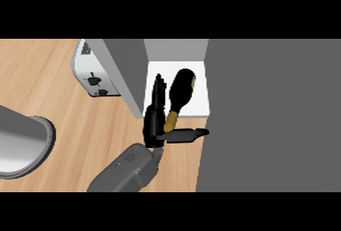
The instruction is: Pick up the wine, place it into the cabinet and close the cabinet
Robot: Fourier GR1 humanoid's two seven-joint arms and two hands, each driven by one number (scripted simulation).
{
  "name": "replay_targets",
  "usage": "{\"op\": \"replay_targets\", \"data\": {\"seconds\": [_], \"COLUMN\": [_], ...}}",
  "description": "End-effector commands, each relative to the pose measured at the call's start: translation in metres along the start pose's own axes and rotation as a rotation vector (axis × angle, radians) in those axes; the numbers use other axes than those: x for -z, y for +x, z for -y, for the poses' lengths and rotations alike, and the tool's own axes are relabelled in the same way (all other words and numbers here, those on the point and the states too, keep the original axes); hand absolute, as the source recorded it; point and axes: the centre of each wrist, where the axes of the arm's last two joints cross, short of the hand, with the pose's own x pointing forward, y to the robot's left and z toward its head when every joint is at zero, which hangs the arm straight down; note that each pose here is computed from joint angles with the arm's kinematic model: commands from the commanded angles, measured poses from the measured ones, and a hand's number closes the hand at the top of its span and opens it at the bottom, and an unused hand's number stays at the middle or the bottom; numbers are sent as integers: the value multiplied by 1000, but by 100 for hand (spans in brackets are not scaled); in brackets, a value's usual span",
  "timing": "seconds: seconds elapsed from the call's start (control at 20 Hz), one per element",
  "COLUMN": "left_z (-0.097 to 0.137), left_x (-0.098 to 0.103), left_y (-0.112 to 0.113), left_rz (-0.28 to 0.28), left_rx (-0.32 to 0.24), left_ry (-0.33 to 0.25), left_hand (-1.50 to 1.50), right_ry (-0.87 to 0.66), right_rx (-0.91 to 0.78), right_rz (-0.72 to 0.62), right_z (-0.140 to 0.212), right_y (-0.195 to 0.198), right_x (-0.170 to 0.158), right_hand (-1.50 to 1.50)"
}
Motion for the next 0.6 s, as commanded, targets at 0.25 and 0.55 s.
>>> {"op": "replay_targets", "data": {"seconds": [0.25,0.55], "left_z": [-5,-4], "left_x": [-52,-86], "left_y": [49,81], "left_rz": [28,23], "left_rx": [-84,-53], "left_ry": [19,61], "left_hand": [-150,-150], "right_ry": [6,12], "right_rx": [4,-8], "right_rz": [23,25], "right_z": [3,3], "right_y": [15,16], "right_x": [-9,-17], "right_hand": [-150,-150]}}
